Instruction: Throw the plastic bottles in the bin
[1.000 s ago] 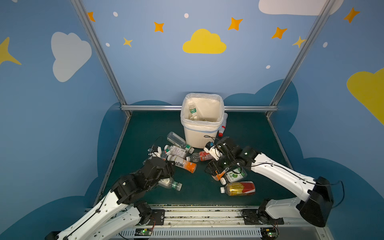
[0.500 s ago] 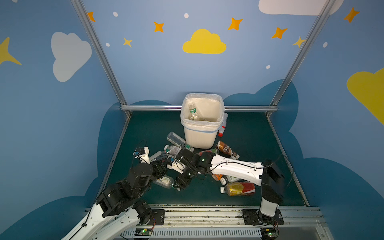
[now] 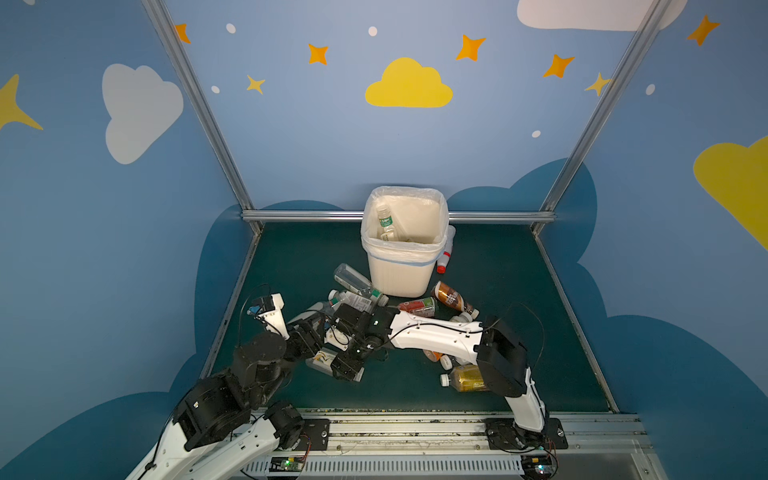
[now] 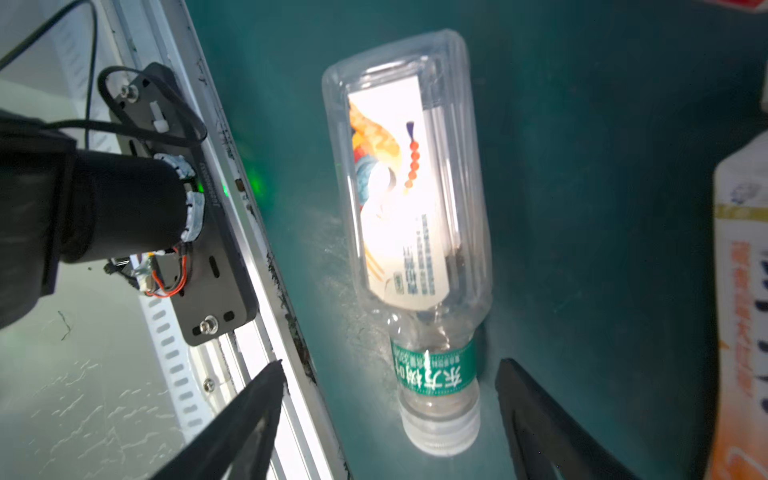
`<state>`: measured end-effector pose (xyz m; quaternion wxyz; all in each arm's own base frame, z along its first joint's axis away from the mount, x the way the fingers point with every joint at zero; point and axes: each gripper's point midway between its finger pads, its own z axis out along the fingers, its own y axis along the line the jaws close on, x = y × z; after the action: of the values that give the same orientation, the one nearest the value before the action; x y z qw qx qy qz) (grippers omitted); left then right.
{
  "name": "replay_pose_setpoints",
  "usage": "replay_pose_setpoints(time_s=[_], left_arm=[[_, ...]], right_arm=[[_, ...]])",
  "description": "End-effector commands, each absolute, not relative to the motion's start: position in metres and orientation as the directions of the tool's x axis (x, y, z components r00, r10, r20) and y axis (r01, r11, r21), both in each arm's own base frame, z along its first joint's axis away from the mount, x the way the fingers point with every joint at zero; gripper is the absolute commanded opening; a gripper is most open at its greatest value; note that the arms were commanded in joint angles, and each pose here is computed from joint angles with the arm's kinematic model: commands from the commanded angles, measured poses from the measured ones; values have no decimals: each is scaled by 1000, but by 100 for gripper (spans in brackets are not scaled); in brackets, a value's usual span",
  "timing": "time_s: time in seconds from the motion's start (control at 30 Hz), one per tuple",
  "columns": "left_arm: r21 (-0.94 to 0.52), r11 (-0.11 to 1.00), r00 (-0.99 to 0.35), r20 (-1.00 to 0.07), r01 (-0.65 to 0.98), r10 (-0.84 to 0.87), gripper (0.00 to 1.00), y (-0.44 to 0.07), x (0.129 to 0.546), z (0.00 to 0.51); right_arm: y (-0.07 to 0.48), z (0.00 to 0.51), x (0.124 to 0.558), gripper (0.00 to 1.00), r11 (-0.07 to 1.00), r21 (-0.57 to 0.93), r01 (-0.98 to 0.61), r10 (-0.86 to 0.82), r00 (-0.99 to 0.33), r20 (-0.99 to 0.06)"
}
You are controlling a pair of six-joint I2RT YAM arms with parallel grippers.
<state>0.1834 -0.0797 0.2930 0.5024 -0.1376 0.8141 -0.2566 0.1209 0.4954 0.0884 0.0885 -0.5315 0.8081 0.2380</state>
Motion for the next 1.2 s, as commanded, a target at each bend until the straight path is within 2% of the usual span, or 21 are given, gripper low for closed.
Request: replay_pose_setpoints(time_s=[0.0, 0.8, 0.9, 1.03, 1.17], left_arm=[[-543, 839, -442, -762, 36, -474, 65, -74, 181, 297], [-549, 835, -424, -765, 38, -484, 66, -63, 173, 298], [-548, 835, -424, -766, 40, -483, 65, -63, 173, 299], [-543, 839, -424, -768, 35, -479, 65, -62, 173, 297], [-541, 840, -424, -769, 36, -477, 66, -62, 172, 298]], right_arm=[[499, 81, 127, 83, 355, 258, -899, -818, -432, -379], [526, 50, 131, 83, 365, 168, -916, -855, -401, -329], [527, 46, 131, 74, 367, 164, -916, -860, -401, -317], [527, 44, 132, 58, 370, 164, -914, -860, -404, -311], [523, 53, 135, 51, 382, 161, -910, -853, -414, -319]])
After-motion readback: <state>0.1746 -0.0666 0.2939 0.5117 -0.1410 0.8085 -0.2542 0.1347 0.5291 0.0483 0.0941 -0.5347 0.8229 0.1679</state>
